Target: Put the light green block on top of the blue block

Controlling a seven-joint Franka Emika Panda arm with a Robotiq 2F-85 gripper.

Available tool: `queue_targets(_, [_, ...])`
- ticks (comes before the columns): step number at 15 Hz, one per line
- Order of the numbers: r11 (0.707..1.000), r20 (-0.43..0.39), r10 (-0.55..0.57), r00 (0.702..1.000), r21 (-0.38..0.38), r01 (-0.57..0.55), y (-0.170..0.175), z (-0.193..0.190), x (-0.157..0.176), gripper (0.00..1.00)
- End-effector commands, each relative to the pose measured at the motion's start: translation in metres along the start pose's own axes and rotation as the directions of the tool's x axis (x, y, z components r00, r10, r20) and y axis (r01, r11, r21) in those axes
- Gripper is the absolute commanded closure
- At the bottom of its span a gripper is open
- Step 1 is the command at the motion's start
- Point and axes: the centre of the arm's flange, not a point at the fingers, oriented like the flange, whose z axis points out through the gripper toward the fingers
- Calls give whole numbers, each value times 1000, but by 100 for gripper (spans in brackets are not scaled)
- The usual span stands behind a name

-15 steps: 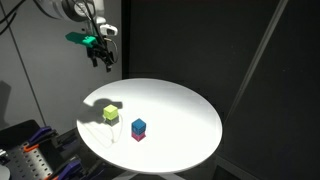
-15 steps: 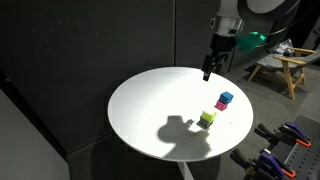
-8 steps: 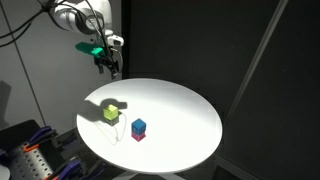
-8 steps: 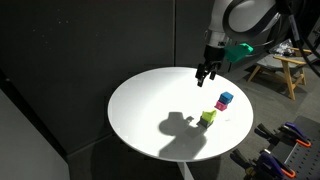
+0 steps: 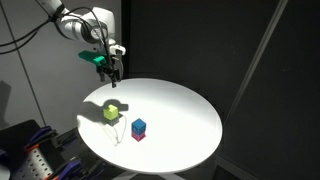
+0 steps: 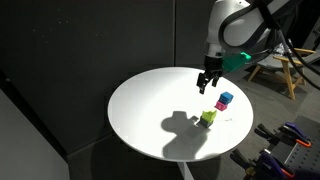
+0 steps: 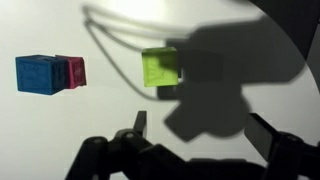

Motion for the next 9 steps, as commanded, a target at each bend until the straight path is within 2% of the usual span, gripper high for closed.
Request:
queue_targets(1, [999,3,25,1000,-35,-25,7,12,3,0])
queue_targets(9, [996,6,47,999,-75,-46,13,44,-9,0])
